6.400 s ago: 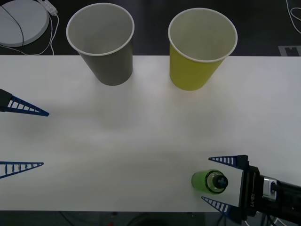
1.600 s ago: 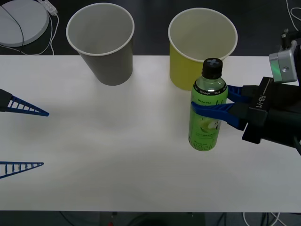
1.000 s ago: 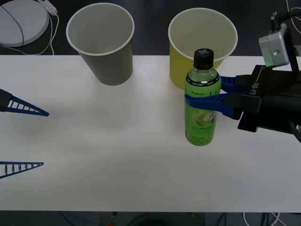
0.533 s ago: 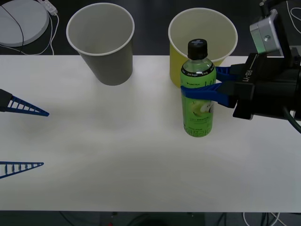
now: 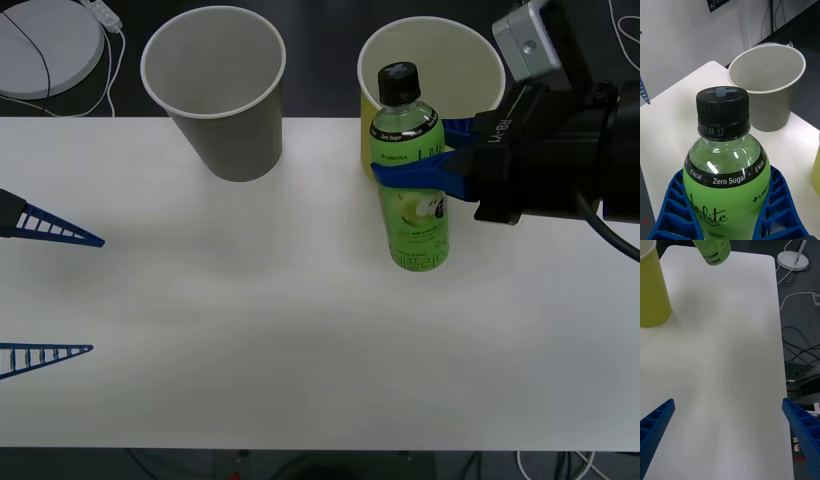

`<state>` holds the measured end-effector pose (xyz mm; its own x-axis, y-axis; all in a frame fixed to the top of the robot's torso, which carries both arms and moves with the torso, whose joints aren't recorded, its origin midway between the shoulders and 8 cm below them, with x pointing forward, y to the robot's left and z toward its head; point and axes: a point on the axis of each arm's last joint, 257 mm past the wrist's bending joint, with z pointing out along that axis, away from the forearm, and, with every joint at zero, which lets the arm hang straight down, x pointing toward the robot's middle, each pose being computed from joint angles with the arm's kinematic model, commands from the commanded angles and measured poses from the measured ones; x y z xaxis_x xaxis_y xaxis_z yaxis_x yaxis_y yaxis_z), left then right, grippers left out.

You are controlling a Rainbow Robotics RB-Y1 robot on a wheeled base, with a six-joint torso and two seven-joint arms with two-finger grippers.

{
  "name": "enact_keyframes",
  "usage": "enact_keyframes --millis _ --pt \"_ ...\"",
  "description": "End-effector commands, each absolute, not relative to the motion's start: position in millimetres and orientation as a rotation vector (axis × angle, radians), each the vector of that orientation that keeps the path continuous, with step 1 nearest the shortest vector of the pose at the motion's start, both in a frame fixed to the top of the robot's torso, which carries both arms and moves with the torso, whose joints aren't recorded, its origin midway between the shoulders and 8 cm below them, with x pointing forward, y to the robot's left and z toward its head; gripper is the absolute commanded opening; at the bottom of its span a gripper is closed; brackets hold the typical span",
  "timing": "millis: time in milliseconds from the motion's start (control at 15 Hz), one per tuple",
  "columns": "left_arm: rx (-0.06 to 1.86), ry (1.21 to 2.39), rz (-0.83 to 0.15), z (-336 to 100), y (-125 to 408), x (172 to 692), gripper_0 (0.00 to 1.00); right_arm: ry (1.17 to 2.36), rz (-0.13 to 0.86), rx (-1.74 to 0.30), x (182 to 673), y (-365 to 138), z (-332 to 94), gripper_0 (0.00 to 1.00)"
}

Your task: Put the can into the green bin and the plastic bottle into the gray bin

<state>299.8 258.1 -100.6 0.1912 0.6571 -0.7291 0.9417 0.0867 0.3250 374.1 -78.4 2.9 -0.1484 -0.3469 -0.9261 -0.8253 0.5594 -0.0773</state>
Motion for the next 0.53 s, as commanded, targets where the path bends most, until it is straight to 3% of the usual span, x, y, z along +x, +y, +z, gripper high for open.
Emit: enact_keyframes --millis 67,400,533 --pt "1.644 1.54 -0.436 -101 258 300 1.0 1.752 0.522 -0.996 383 -74 3 0.0" --pt "1.644 1.54 -0.436 -101 258 300 1.0 1.773 0.408 -1.042 402 -53 7 0.0" --pt "1.644 1.54 -0.436 -101 258 300 1.0 1.77 0.408 -1.037 410 -36 14 0.0"
